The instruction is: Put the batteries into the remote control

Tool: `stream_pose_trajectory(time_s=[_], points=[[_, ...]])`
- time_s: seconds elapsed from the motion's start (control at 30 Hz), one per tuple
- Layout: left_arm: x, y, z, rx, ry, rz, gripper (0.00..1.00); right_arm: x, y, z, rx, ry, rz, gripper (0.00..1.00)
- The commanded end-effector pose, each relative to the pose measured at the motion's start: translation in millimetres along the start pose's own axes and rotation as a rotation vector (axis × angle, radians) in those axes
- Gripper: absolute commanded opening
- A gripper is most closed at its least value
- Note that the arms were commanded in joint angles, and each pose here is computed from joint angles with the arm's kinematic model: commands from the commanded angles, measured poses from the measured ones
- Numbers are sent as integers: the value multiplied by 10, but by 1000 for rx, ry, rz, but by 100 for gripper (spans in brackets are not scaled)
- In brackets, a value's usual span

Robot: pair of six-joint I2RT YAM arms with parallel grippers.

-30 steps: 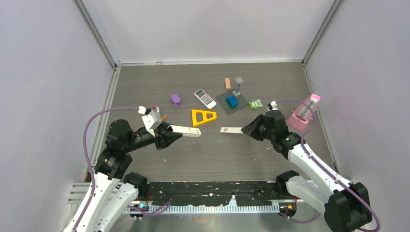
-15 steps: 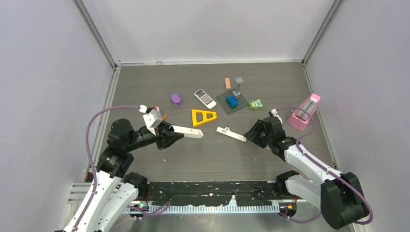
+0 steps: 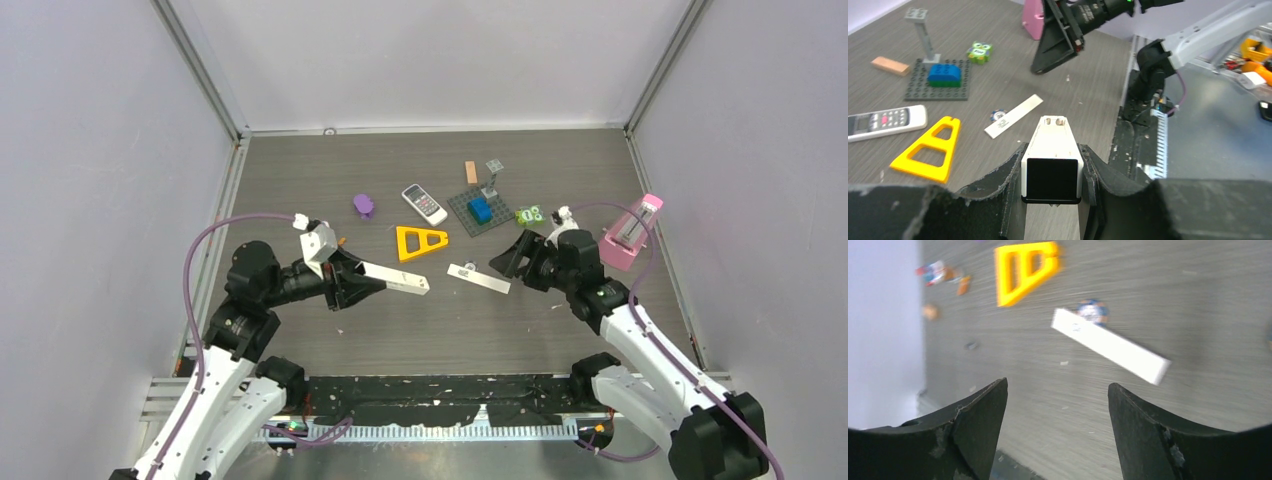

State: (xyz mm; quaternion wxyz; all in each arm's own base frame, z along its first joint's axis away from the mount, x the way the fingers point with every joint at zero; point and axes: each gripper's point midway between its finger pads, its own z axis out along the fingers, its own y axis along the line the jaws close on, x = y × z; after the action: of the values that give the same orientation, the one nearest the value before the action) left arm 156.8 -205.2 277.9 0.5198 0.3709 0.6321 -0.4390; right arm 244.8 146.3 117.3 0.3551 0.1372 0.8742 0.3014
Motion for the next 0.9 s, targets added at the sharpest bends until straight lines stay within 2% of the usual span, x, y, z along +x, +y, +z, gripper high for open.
stream_pose_trajectory(time_s=[0.0, 0.17, 0.3, 0.4, 0.67, 0.87], points=[[-208, -300, 4, 184, -58, 48, 0, -59, 1139, -386, -560, 44, -215, 79], [-340, -580, -58, 344, -71, 43, 0, 213, 1981, -989, -925, 69, -478, 81], [-359, -649, -85, 384, -61, 37, 0, 325, 2375, -1313, -1032, 37, -647, 84], [-340, -709, -111, 426, -45, 30, 0, 331, 2552, -1459, -1076, -4, -765, 85], [-359, -747, -132, 447, -41, 37, 0, 776, 2694, -1476, -1055, 123, -1053, 84], [-396, -788, -156, 460, -42, 47, 0, 1022, 2640, -1308, -999, 210, -1161, 83]])
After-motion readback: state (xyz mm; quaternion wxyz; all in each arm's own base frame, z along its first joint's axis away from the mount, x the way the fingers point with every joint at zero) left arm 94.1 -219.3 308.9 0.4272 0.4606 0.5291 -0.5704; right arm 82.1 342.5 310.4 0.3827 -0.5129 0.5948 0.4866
